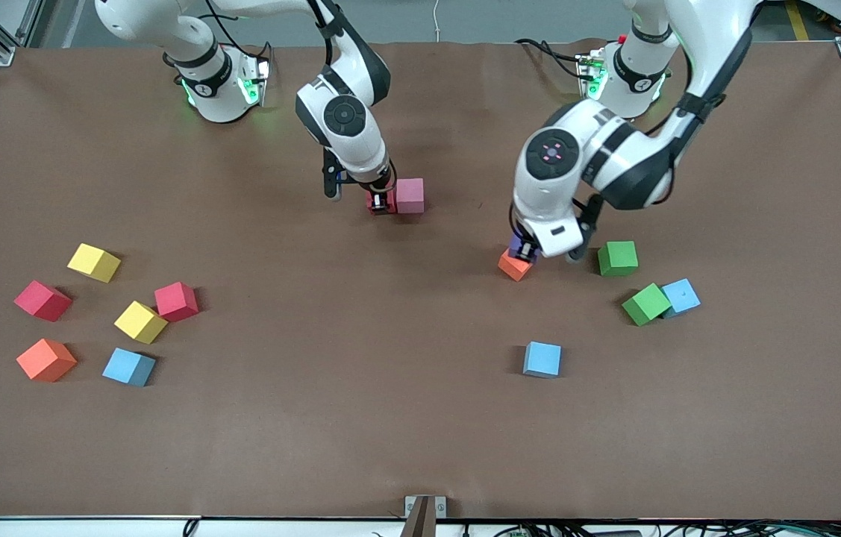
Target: Arrange 11 blocks into digit 3
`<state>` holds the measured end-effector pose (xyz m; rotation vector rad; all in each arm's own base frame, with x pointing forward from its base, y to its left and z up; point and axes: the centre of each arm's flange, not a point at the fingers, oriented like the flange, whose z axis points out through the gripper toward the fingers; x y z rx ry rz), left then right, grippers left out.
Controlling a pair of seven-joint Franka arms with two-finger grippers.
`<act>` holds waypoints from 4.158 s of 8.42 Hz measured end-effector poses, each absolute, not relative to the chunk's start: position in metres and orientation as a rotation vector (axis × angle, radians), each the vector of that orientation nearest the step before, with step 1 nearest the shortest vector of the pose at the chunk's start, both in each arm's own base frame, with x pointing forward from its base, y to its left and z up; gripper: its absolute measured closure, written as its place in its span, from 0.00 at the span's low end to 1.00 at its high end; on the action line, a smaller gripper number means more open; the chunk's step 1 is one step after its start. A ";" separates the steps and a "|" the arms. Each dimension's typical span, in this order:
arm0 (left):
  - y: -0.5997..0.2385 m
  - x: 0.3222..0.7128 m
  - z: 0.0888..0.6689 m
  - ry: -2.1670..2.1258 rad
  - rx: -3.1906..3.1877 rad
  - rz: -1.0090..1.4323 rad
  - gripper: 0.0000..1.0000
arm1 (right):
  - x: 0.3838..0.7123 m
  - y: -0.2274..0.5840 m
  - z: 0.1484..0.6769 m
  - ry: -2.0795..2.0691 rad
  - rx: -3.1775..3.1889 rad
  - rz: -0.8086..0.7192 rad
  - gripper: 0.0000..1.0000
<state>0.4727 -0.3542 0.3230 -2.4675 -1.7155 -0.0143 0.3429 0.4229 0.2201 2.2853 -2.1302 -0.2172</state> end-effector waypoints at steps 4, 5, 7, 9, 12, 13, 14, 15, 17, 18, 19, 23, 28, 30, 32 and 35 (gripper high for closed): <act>-0.407 0.434 0.279 -2.063 -2.201 0.091 0.45 | 0.343 0.422 0.215 -2.128 2.282 -0.213 0.42; -0.421 0.422 0.272 -2.121 -2.164 0.113 0.45 | 0.343 0.422 0.214 -2.129 2.281 -0.213 0.41; -0.443 0.390 0.259 -2.192 -2.120 0.136 0.45 | 0.342 0.422 0.214 -2.130 2.279 -0.212 0.24; -0.456 0.358 0.244 -2.207 -2.134 0.161 0.45 | 0.342 0.422 0.214 -2.130 2.279 -0.212 0.01; -0.463 0.326 0.230 -2.140 -2.243 0.077 0.45 | 0.342 0.421 0.214 -2.124 2.270 -0.214 0.00; -0.463 0.321 0.226 -2.117 -2.274 0.052 0.45 | 0.344 0.419 0.216 -2.117 2.254 -0.218 0.00; -0.462 0.317 0.221 -2.101 -2.303 0.035 0.45 | 0.350 0.416 0.227 -2.110 2.241 -0.229 0.00; -0.463 0.313 0.215 -2.082 -2.327 0.015 0.45 | 0.362 0.408 0.248 -2.113 2.234 -0.250 0.00; -0.464 0.311 0.209 -2.068 -2.342 0.011 0.45 | 0.399 0.371 0.304 -2.125 2.283 -0.294 0.00; -0.464 0.310 0.209 -2.071 -2.341 0.010 0.45 | 0.420 0.346 0.323 -2.104 2.343 -0.303 0.00; -0.465 0.310 0.210 -2.075 -2.341 0.012 0.45 | 0.440 0.320 0.331 -2.051 2.426 -0.295 0.00; -0.479 0.307 0.217 -2.090 -2.365 0.025 0.45 | 0.512 0.197 0.340 -1.452 2.817 -0.074 0.00; -0.487 0.303 0.213 -2.079 -2.370 0.049 0.45 | 0.553 0.055 0.345 -0.772 3.062 0.057 0.00; -0.492 0.298 0.211 -2.067 -2.377 0.058 0.45 | 0.560 0.030 0.332 -0.435 3.114 0.083 0.00; -0.492 0.299 0.210 -2.068 -2.374 0.061 0.45 | 0.565 0.020 0.311 -0.386 3.117 0.072 0.00; -0.493 0.299 0.208 -2.059 -2.384 0.058 0.33 | 0.569 0.027 0.311 -0.966 3.008 0.098 0.00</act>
